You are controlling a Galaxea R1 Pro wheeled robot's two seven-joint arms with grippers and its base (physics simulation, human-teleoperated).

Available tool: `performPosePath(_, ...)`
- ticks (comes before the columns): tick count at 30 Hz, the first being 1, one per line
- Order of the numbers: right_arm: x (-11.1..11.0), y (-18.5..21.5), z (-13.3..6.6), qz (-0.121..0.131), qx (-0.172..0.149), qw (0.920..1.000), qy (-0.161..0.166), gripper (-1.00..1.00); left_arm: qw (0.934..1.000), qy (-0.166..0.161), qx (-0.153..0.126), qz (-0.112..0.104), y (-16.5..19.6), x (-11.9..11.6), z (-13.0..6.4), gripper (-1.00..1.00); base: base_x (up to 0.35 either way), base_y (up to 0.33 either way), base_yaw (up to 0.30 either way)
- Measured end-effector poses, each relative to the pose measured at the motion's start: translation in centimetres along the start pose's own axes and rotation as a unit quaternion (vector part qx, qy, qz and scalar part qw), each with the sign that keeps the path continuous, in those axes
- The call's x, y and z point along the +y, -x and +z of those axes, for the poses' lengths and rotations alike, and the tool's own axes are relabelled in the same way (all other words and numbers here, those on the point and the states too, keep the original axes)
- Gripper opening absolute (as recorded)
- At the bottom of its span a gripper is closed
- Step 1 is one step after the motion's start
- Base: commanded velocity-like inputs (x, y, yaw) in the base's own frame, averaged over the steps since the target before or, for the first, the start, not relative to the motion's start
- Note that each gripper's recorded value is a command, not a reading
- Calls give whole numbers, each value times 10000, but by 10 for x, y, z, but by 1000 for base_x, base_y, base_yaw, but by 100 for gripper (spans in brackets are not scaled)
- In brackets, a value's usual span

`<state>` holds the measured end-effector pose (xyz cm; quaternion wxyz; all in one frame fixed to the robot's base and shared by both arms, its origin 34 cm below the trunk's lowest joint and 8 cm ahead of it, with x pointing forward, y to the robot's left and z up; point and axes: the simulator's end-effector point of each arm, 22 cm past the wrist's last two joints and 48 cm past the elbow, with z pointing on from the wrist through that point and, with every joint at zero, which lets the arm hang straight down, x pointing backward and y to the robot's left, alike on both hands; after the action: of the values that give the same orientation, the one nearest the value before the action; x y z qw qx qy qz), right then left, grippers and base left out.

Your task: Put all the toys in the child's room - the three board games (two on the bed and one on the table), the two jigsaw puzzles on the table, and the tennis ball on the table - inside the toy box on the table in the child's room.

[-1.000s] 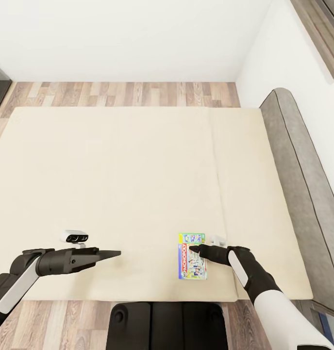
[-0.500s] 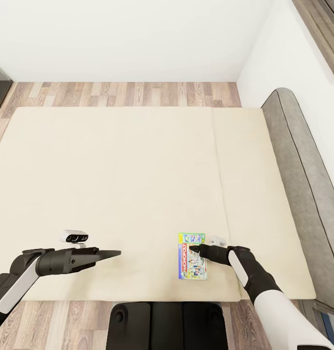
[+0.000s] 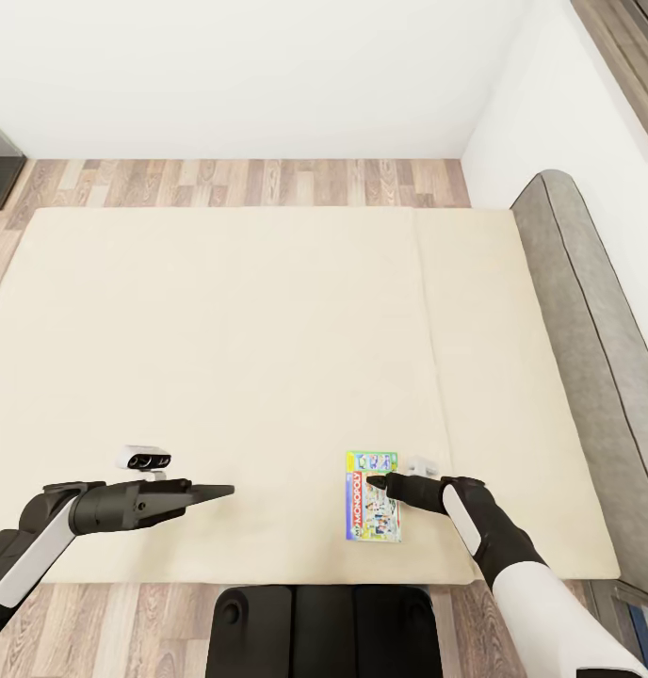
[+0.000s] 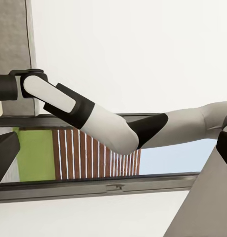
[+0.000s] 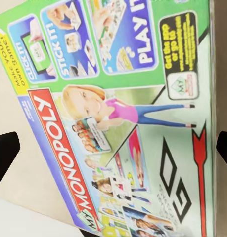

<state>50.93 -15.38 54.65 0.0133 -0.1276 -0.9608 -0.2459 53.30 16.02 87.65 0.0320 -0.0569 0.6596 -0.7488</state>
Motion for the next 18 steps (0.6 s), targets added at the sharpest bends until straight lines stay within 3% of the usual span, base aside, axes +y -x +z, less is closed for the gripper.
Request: performPosePath(18, 0, 1, 0, -3, -7, 10000, 3, 100, 10000, -3, -2, 0, 0, 0, 0, 100, 0, 76, 0)
